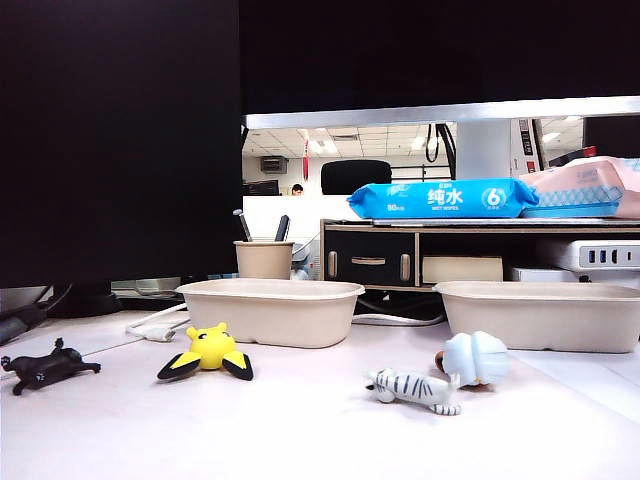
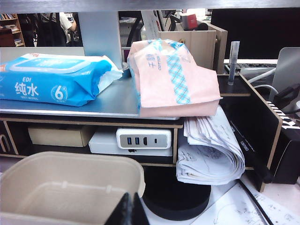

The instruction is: Put the dolls with similar sizes into the same paper box, while dolls with different sizes go into separate paper boxes.

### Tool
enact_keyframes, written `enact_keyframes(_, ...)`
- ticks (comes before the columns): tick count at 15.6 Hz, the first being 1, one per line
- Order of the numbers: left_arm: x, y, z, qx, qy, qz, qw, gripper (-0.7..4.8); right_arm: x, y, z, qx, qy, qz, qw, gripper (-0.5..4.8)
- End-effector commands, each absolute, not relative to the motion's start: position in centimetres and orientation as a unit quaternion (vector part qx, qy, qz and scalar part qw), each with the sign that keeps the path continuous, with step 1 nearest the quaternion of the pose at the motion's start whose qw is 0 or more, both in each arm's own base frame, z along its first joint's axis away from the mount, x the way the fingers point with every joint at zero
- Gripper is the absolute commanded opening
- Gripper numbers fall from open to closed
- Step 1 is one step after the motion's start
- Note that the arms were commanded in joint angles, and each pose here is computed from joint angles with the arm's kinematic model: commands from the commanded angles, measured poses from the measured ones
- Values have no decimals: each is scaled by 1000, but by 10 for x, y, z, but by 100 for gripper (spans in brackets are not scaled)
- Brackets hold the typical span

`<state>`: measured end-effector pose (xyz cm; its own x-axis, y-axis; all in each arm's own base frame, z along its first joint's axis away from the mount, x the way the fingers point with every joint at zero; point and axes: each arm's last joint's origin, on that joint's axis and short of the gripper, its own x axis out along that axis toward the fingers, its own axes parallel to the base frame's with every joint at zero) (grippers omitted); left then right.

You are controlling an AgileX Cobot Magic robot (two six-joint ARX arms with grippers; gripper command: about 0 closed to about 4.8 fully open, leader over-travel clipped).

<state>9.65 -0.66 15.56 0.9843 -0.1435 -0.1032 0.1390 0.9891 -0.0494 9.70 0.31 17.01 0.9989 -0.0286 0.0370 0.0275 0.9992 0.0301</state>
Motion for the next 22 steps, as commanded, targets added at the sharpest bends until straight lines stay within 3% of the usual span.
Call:
enact_keyframes(1, 97, -7, 157, -20, 48, -71, 996, -5, 97, 3, 173, 16, -36, -13, 999, -5)
enact_keyframes(3, 97, -7, 157, -20, 48, -71, 996, -5, 97, 3, 173, 16, -38, -12, 999, -5)
enact_keyframes(6, 97, -6, 157, -20, 48, -71, 996, -5, 96, 4, 183, 179, -79, 20, 980, -5)
enact_keyframes(9, 97, -6, 156, -20, 53, -71, 996, -5, 93, 6, 195, 189, -128, 55, 972, -5)
enact_keyframes(13, 106, -7, 140, -24, 150, -68, 986, -5, 85, 5, 219, 189, -165, 60, 966, -5)
enact_keyframes(16, 106, -7, 135, -25, 179, -68, 981, -5, 75, 5, 253, 185, -175, 80, 964, -5)
enact_keyframes(19, 106, -8, 135, -23, 179, -72, 981, -5, 87, 12, 312, 153, -134, 170, 964, -5)
enact_keyframes(22, 104, -23, 135, -11, 179, -143, 973, -5, 147, 35, 354, 137, 13, 329, 934, -5)
